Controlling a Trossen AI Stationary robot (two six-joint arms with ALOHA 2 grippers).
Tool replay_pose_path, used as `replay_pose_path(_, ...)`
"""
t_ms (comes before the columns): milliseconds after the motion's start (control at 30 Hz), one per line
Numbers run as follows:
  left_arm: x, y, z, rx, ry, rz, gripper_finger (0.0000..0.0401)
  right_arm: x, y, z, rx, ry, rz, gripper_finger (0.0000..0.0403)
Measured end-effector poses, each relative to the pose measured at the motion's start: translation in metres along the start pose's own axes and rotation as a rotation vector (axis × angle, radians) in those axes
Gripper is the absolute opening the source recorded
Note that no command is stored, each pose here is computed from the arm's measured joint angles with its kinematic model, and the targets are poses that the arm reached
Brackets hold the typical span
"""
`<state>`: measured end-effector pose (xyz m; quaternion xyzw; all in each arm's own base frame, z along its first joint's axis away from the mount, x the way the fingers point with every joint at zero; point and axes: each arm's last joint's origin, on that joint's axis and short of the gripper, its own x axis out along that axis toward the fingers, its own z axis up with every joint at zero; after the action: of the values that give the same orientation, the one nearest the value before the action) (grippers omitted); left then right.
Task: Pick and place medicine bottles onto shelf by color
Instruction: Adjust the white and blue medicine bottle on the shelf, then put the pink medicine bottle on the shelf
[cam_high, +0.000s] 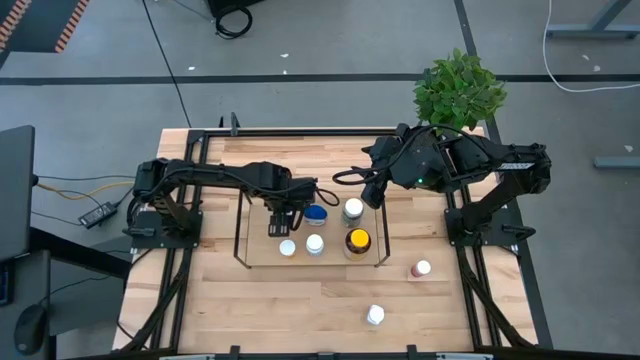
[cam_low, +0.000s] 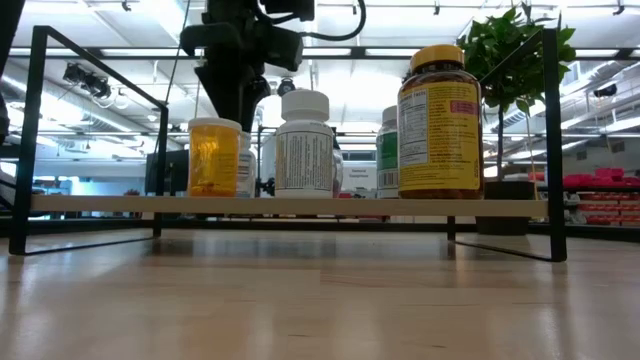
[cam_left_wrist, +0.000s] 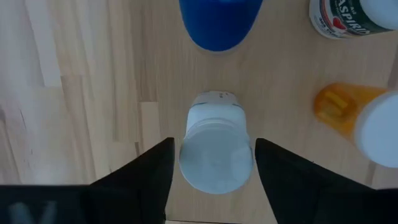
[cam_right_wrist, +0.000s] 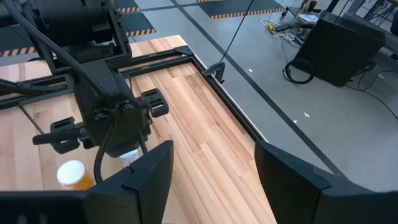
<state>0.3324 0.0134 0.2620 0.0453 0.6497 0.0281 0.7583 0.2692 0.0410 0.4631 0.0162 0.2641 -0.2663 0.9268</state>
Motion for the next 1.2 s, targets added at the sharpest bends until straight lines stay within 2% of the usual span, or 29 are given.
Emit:
replay_pose_path(200,0.000,0.000,0.000,0.000,0.004,0.000,0.0249,0.000,0.000,0.000,0.000,0.000,0.000,0.0232)
replay_pose_path(433,-0.006,0.000,-0.003,-0.019,0.007,-0.014,0.0253,0.000,0.000,0.000,-0.007,0.000,0.000,0.0232)
replay_pose_path(667,-0.036,0.002,0.006,-0.046,-0.065,-0.020,0.0266,-0.001,0.002,-0.001,0.037,0.012,0.025,0.0232)
replay_pose_path(867,-0.070,0.006,0.011,-0.138,-0.130,-0.024,0.0273,-0.005,0.006,-0.012,0.132,0.142,0.118,0.0232)
replay_pose_path(1067,-0.101,-0.004,0.022,-0.255,-0.280,-0.083,0.0267,-0.019,0.024,-0.024,0.140,0.225,0.223,0.0232)
replay_pose_path(1200,-0.122,-0.029,0.035,-0.267,-0.457,-0.164,0.0260,-0.030,0.039,-0.038,0.126,0.300,0.235,0.0232)
